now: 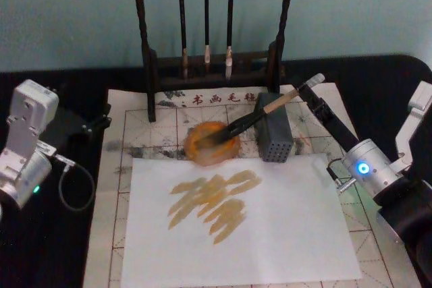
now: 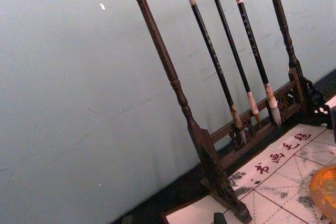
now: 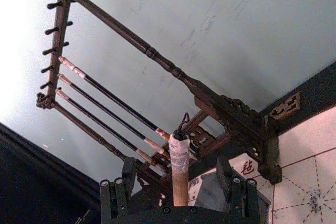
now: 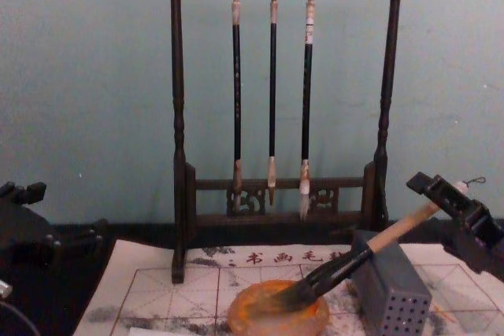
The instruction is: Pick up the brush from the inkstone, write on the paper, then place the brush back to its original position.
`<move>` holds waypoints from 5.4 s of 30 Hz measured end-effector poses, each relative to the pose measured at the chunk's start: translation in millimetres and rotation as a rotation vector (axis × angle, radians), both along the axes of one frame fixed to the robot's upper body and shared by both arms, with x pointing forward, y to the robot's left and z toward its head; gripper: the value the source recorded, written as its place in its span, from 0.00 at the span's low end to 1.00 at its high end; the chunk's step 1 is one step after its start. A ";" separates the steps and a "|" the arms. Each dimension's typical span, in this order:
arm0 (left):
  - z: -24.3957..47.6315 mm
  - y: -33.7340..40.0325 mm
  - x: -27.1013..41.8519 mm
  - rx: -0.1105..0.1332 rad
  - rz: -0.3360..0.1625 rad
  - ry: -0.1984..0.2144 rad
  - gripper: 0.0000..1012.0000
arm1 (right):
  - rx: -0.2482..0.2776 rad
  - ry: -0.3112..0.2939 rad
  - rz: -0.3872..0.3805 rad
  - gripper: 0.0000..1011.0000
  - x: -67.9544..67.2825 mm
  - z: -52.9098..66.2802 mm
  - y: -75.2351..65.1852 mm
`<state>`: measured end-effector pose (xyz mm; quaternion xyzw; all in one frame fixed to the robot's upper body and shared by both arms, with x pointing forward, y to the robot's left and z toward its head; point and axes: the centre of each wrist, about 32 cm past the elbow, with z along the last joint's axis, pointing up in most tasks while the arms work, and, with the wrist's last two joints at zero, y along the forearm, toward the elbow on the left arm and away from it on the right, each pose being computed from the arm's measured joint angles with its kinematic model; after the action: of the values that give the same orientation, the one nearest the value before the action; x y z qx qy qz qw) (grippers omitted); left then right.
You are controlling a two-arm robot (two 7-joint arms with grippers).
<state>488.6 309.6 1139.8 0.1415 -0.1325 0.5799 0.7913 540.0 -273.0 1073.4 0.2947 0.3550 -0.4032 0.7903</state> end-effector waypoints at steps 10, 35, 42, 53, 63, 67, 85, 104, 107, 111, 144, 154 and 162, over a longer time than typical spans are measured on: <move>0.0 0.0 0.0 0.000 0.000 0.000 0.99 | -0.001 0.000 -0.001 0.99 -0.1 0.0 -0.1; 0.0 0.0 0.0 0.000 0.000 0.000 0.99 | -0.002 0.001 0.000 0.54 -0.4 -0.2 -0.1; 0.0 0.0 0.0 0.000 0.000 0.000 0.99 | -0.002 0.001 0.000 0.28 -0.4 -0.2 -0.1; 0.0 0.0 0.0 0.000 0.000 0.000 0.99 | -0.002 0.001 0.000 0.17 -0.4 -0.2 -0.1; 0.0 0.0 0.0 0.000 0.000 0.000 0.99 | -0.002 0.001 0.000 0.17 -0.4 -0.2 -0.1; 0.0 0.0 0.0 0.000 0.000 0.000 0.99 | -0.002 0.001 0.000 0.17 -0.4 -0.2 -0.1; 0.0 0.0 0.0 0.000 0.000 0.000 0.99 | 0.034 -0.048 0.035 0.17 -3.4 8.2 -2.7; 0.0 0.0 0.0 0.000 0.000 0.000 0.99 | -0.054 -0.158 0.221 0.17 -11.3 29.6 3.8; 0.0 0.0 0.0 0.000 0.000 0.000 0.99 | -0.075 -0.173 0.250 0.17 -12.7 32.3 2.9; 0.0 0.0 0.0 0.000 0.000 0.000 0.99 | -0.093 -0.185 0.282 0.17 -14.7 35.2 0.5; 0.0 0.0 0.0 0.000 0.000 0.000 0.99 | -0.283 -0.269 0.439 0.17 -24.1 50.6 -0.4; 0.0 0.0 0.0 0.000 0.000 0.000 0.99 | -0.306 -0.286 0.456 0.17 -24.7 51.1 3.0; 0.0 0.0 0.0 0.000 0.000 0.000 0.99 | -0.316 -0.286 0.462 0.17 -22.8 49.4 7.4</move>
<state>488.6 309.7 1139.8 0.1415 -0.1325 0.5799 0.7913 517.2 -265.7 1122.8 0.1335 0.2308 -0.2174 0.9390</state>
